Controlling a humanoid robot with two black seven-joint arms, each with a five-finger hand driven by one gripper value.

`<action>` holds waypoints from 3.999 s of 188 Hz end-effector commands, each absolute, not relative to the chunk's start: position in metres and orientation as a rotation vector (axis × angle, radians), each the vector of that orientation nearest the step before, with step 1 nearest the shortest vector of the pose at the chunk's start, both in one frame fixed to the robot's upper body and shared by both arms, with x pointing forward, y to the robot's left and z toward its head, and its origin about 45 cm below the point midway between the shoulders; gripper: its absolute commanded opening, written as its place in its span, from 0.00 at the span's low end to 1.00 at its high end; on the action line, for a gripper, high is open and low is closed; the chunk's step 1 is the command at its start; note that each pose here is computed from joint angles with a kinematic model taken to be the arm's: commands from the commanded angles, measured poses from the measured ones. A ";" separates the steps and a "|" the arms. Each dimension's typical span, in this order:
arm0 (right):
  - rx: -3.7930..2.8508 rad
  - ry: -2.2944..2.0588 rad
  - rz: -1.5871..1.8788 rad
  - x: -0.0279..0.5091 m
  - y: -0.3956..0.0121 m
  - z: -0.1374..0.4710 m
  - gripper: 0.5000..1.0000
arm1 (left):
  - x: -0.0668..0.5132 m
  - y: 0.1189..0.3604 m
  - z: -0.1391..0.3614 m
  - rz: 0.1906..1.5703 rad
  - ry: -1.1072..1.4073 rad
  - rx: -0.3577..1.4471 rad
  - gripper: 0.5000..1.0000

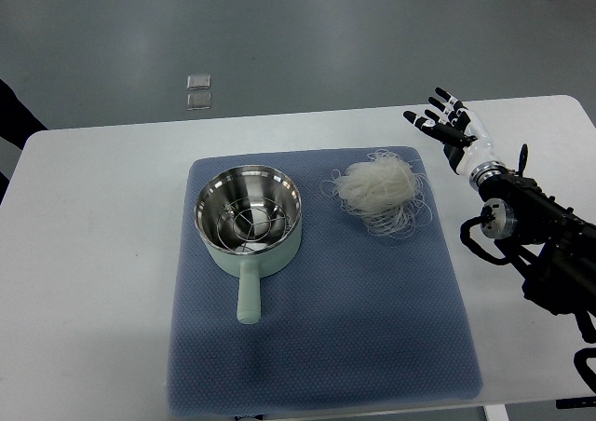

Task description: Put vermicelli into pot with right hand

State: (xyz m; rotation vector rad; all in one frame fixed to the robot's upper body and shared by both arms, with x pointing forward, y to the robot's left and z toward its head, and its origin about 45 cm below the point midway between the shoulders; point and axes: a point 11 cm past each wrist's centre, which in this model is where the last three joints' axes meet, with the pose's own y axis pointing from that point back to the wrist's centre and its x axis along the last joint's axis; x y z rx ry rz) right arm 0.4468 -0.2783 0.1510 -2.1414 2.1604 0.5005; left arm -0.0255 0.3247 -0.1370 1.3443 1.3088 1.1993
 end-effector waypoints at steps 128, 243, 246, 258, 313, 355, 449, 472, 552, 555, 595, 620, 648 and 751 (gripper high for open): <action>-2.203 2.087 0.492 0.447 -0.275 0.153 0.86 | -0.025 0.325 -0.137 1.202 1.307 1.341 1.00; -2.839 1.746 -0.157 0.476 -0.250 0.226 0.85 | -0.025 0.325 -0.137 1.200 1.307 1.343 1.00; -2.891 1.707 -0.207 0.476 -0.246 0.229 0.85 | -0.025 0.325 -0.137 1.200 1.307 1.343 1.00; -3.050 1.565 -0.375 0.476 -0.236 0.240 0.85 | -0.025 0.325 -0.137 1.200 1.307 1.343 1.00; -3.475 0.882 -1.286 0.463 -0.207 0.257 0.85 | -0.025 0.325 -0.137 1.201 1.305 1.347 1.00; -3.594 0.565 -1.631 0.454 -0.207 0.235 0.85 | -0.025 0.325 -0.137 1.201 1.305 1.347 1.00; -3.653 0.624 -1.785 0.452 -0.219 0.188 0.82 | -0.026 0.325 -0.137 1.201 1.304 1.349 1.00; -3.655 0.598 -1.821 0.452 -0.216 0.184 0.71 | -0.026 0.325 -0.137 1.201 1.304 1.349 1.00; -3.614 0.560 -1.987 0.457 -0.217 0.183 0.00 | -0.025 0.325 -0.137 1.202 1.306 1.346 1.00; -3.597 0.588 -1.994 0.458 -0.217 0.185 0.00 | -0.025 0.325 -0.137 1.204 1.306 1.347 1.00; -3.373 0.811 -2.062 0.477 -0.204 0.227 0.00 | -0.025 0.325 -0.137 1.204 1.306 1.347 1.00; -3.196 0.992 -1.937 0.496 -0.176 0.296 0.00 | -0.025 0.325 -0.137 1.204 1.306 1.347 1.00; -3.029 0.964 -1.888 0.496 -0.136 0.362 0.00 | -0.025 0.325 -0.137 1.204 1.306 1.347 1.00; -3.057 0.422 -1.668 0.428 -0.027 0.319 0.00 | -0.025 0.325 -0.137 1.205 1.307 1.346 1.00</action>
